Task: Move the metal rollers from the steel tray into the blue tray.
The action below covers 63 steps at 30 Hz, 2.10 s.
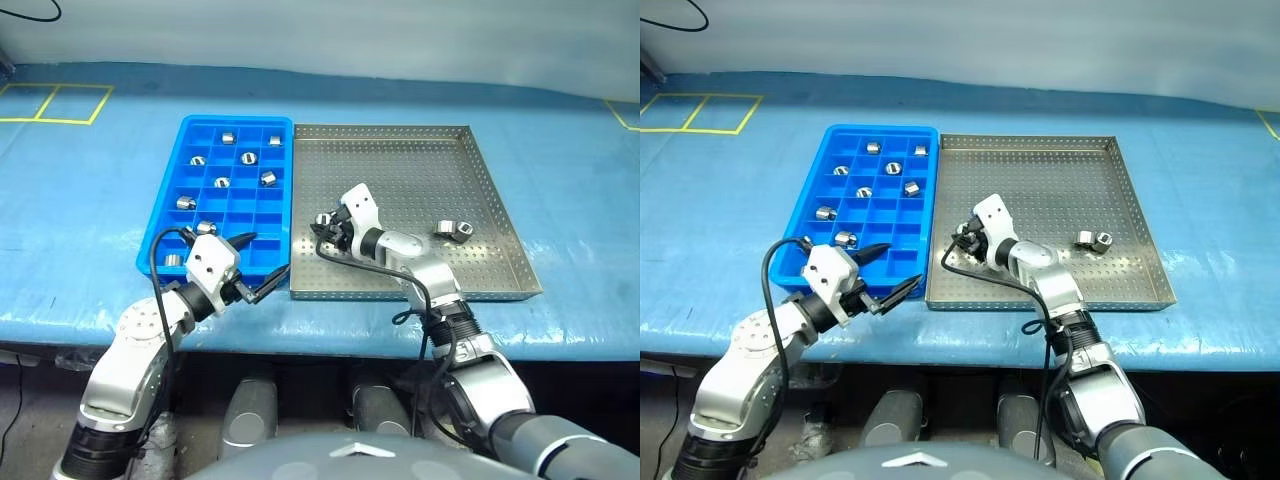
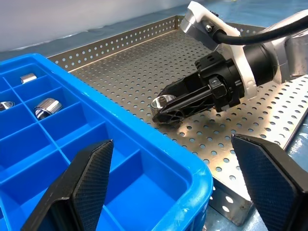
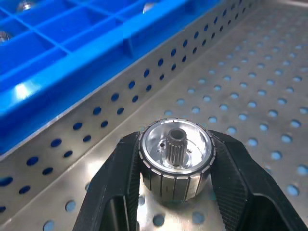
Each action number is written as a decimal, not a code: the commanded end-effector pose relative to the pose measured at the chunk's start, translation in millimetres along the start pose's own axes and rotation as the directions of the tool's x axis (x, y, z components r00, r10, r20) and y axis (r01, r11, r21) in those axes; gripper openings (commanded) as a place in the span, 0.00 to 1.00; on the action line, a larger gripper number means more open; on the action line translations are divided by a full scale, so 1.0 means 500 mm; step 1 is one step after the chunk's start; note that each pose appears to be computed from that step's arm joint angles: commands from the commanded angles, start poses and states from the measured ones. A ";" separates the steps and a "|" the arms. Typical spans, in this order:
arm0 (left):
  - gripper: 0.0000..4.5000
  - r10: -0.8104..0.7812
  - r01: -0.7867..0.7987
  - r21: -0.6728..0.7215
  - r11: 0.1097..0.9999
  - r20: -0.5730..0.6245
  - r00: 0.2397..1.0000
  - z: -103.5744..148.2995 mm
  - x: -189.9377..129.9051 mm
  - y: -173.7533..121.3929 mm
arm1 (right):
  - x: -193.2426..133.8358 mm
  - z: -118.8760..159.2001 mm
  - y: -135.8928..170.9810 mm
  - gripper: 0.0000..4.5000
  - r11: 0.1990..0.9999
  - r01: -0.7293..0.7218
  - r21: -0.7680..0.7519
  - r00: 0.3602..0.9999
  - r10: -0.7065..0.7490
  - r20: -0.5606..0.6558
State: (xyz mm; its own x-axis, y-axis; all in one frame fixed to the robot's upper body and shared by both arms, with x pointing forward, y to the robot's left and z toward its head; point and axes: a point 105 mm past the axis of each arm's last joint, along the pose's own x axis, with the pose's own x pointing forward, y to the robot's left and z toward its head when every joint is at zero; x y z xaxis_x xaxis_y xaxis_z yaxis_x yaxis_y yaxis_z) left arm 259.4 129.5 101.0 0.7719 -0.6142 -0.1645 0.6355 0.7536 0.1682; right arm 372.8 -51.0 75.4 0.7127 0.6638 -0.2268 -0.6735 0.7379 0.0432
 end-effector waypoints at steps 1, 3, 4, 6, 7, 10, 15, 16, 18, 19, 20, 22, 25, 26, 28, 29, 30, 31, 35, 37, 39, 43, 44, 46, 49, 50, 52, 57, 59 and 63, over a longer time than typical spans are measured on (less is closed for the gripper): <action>0.96 0.082 -0.086 0.057 0.995 0.070 0.994 0.036 -0.010 0.010 | -0.001 0.116 0.012 0.38 0.999 -0.021 -0.044 0.980 0.029 0.196; 0.96 0.104 -0.107 0.053 0.993 0.068 0.992 0.033 -0.015 0.010 | 0.006 0.145 0.036 0.38 0.995 -0.067 -0.078 0.972 0.083 0.222; 0.96 0.109 -0.112 0.053 0.992 0.064 0.992 0.031 -0.017 0.009 | 0.009 0.152 0.044 0.38 0.993 -0.083 -0.089 0.969 0.101 0.223; 0.96 0.126 -0.129 0.052 0.990 0.053 0.991 0.026 -0.025 0.007 | 0.021 0.162 0.069 0.38 0.984 -0.133 -0.117 0.965 0.155 0.209; 0.96 0.133 -0.136 0.052 0.989 0.051 0.990 0.025 -0.027 0.007 | 0.026 0.163 0.077 0.38 0.981 -0.146 -0.125 0.965 0.169 0.202; 0.96 0.165 -0.167 0.046 0.985 0.047 0.985 0.022 -0.038 0.007 | 0.051 0.164 0.088 0.38 0.979 -0.150 -0.140 0.972 0.172 0.163; 0.96 0.200 -0.201 0.046 0.979 0.023 0.980 0.012 -0.054 0.001 | 0.093 0.154 0.075 0.38 0.984 -0.082 -0.157 0.991 0.097 0.091; 0.96 0.209 -0.210 0.044 0.977 0.022 0.978 0.012 -0.057 0.001 | 0.101 0.147 0.066 0.38 0.987 -0.056 -0.149 0.996 0.067 0.066; 0.96 0.221 -0.222 0.042 0.974 0.021 0.975 0.012 -0.061 0.001 | 0.110 0.135 0.054 0.38 0.988 -0.027 -0.152 0.999 0.032 0.025; 0.96 0.226 -0.227 0.041 0.973 0.020 0.974 0.011 -0.063 0.001 | 0.113 0.129 0.047 0.38 0.986 -0.009 -0.166 1.000 0.010 0.007; 0.96 0.230 -0.231 0.040 0.972 0.019 0.973 0.011 -0.065 0.001 | 0.114 0.123 0.039 0.38 0.987 0.011 -0.161 1.000 -0.012 -0.008; 0.96 0.235 -0.236 0.040 0.971 0.017 0.972 0.010 -0.067 0.001 | 0.114 0.109 0.026 0.38 0.985 0.032 -0.169 0.998 -0.039 -0.041; 0.96 0.237 -0.238 0.046 0.970 0.017 0.971 0.011 -0.065 0.001 | 0.110 0.095 0.013 0.38 0.986 0.043 -0.158 0.996 -0.054 -0.071; 0.96 0.234 -0.235 0.047 0.971 0.019 0.972 0.012 -0.064 0.001 | 0.109 0.092 0.010 0.38 0.987 0.043 -0.153 0.995 -0.056 -0.077; 0.96 0.225 -0.226 0.048 0.973 0.023 0.974 0.013 -0.060 -0.001 | 0.106 0.087 0.003 0.38 0.986 0.053 -0.158 0.994 -0.068 -0.089; 0.96 0.219 -0.220 0.050 0.974 0.025 0.975 0.014 -0.057 -0.002 | 0.104 0.084 -0.002 0.38 0.985 0.059 -0.162 0.993 -0.075 -0.096; 0.96 0.214 -0.215 0.051 0.975 0.028 0.976 0.015 -0.054 -0.003 | 0.103 0.081 -0.006 0.38 0.983 0.064 -0.173 0.991 -0.083 -0.104; 0.96 0.211 -0.213 0.052 0.976 0.030 0.977 0.016 -0.052 -0.003 | 0.101 0.079 -0.010 0.38 0.981 0.069 -0.184 0.990 -0.090 -0.110; 0.96 0.204 -0.207 0.053 0.977 0.057 0.977 0.027 -0.043 -0.001 | 0.096 0.078 -0.017 0.68 0.982 0.085 -0.171 0.990 -0.103 -0.101; 0.96 0.195 -0.199 0.048 0.979 0.072 0.978 0.033 -0.038 -0.002 | 0.090 0.087 -0.020 0.81 0.985 0.087 -0.152 0.993 -0.097 -0.061; 0.96 0.174 -0.178 0.039 0.983 0.087 0.981 0.038 -0.028 -0.005 | 0.076 0.102 -0.019 0.81 0.990 0.074 -0.119 0.997 -0.074 0.006; 0.96 0.096 -0.100 0.034 0.994 0.122 0.988 0.051 0.008 -0.020 | 0.025 0.125 -0.051 0.81 0.983 0.146 -0.107 0.983 -0.131 0.131; 0.96 0.080 -0.086 0.042 0.995 0.125 0.989 0.052 0.017 -0.022 | 0.011 0.127 -0.062 0.81 0.981 0.169 -0.099 0.977 -0.153 0.146; 0.96 0.057 -0.064 0.054 0.996 0.136 0.989 0.058 0.039 -0.023 | -0.027 0.123 -0.090 0.81 0.970 0.226 -0.084 0.964 -0.211 0.161; 0.96 0.022 -0.033 0.075 0.997 0.151 0.988 0.065 0.069 -0.025 | -0.087 0.103 -0.128 0.81 0.945 0.308 -0.112 0.946 -0.292 0.140; 0.96 0.006 -0.019 0.080 0.997 0.157 0.988 0.068 0.078 -0.027 | -0.107 0.097 -0.138 0.81 0.936 0.332 -0.119 0.939 -0.317 0.132; 0.96 -0.021 0.007 0.086 0.996 0.165 0.986 0.072 0.092 -0.032 | -0.141 0.089 -0.153 0.81 0.920 0.370 -0.131 0.927 -0.356 0.115; 0.96 -0.072 0.055 0.105 0.993 0.168 0.983 0.074 0.118 -0.039 | -0.222 0.085 -0.180 0.81 0.897 0.415 -0.150 0.910 -0.409 0.068; 0.96 -0.089 0.071 0.110 0.991 0.168 0.982 0.074 0.124 -0.042 | -0.248 0.091 -0.193 0.81 0.890 0.433 -0.145 0.901 -0.429 0.056; 0.96 -0.104 0.086 0.109 0.990 0.174 0.979 0.074 0.132 -0.046 | -0.289 0.098 -0.220 0.81 0.878 0.453 -0.153 0.889 -0.458 0.008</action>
State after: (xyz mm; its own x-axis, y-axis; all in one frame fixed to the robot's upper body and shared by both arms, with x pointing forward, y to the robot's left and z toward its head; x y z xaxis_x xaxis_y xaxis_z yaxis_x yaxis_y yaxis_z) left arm 296.9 67.3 114.1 0.7078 -0.7049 -0.0455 0.6939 0.6818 0.2316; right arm 355.9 -220.9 135.6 0.9382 0.2409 -0.2487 -0.2966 0.9297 -0.2185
